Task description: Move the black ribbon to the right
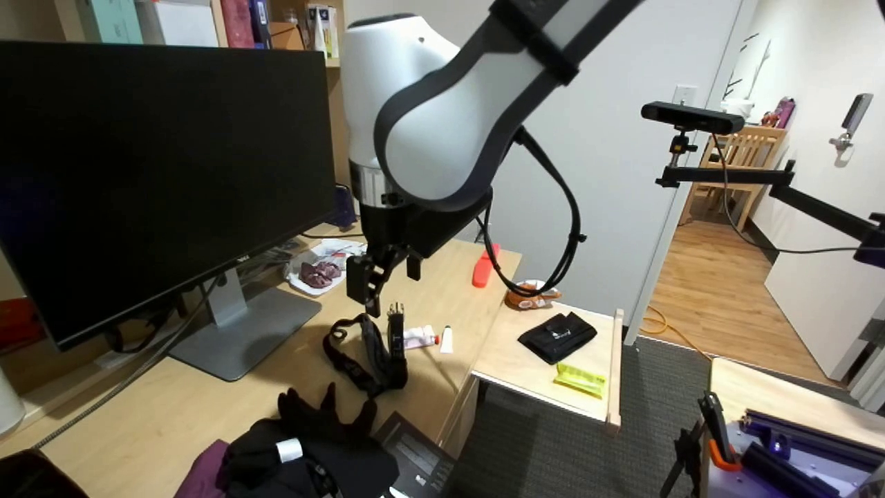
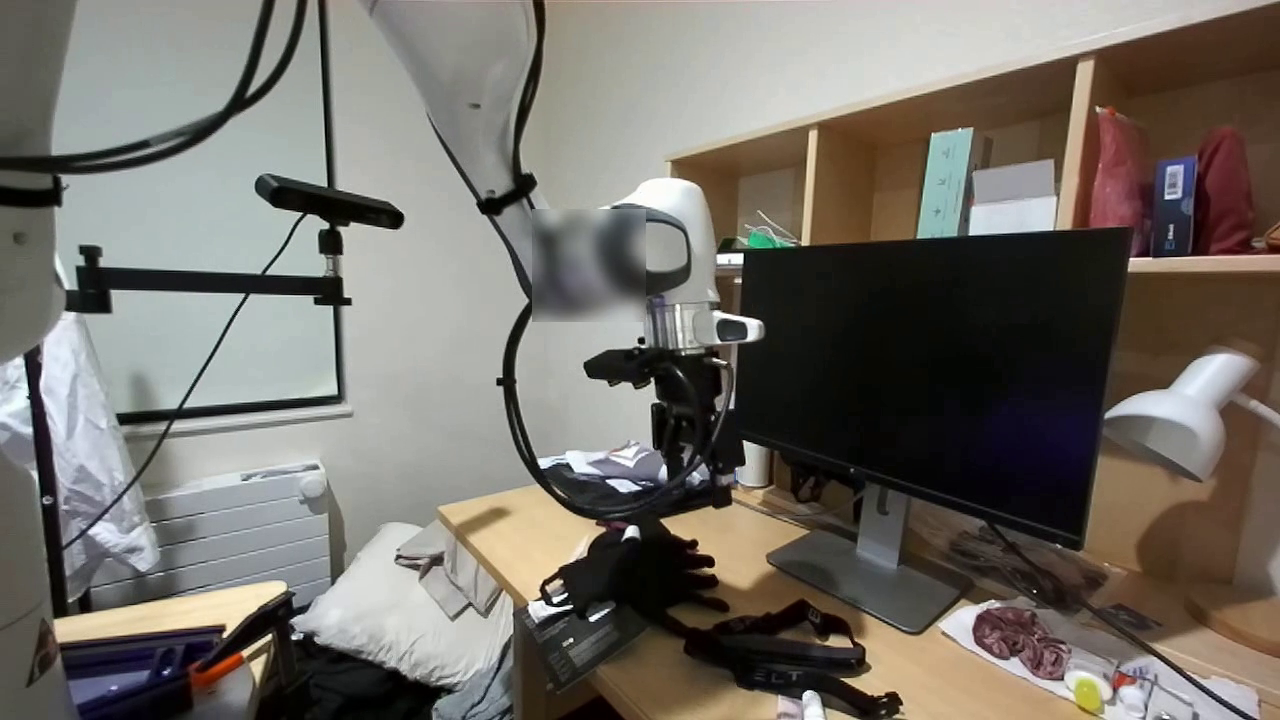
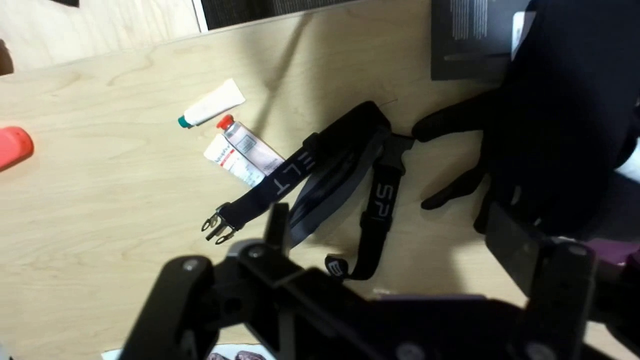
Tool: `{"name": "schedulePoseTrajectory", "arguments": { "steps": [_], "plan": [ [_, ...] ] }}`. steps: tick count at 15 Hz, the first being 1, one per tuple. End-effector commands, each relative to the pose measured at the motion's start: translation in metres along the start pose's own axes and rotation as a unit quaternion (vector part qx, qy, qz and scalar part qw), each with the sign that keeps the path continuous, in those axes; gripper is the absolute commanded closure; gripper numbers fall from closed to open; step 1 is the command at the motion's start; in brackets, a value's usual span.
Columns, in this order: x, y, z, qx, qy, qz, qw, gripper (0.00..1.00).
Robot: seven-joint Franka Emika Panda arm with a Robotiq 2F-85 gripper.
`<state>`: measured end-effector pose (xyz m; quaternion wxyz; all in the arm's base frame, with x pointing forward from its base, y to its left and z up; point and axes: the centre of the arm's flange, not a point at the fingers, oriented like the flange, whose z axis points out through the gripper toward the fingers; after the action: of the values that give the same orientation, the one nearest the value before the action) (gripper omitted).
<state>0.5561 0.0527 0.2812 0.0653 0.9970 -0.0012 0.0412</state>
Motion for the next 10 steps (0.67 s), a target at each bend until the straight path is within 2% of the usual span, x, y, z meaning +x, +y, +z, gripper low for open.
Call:
{"name": "schedulePoseTrajectory", "arguments": {
  "steps": [1, 7, 10],
  "plan": [
    [0.039, 0.0, 0.029, -0.001, -0.017, 0.059, 0.9981, 0.0],
    [0.069, 0.004, 0.085, 0.025, -0.067, 0.107, 0.9917, 0.0],
    [0.079, 0.004, 0.107, 0.04, -0.07, 0.127, 0.9886, 0.0]
  ]
}}
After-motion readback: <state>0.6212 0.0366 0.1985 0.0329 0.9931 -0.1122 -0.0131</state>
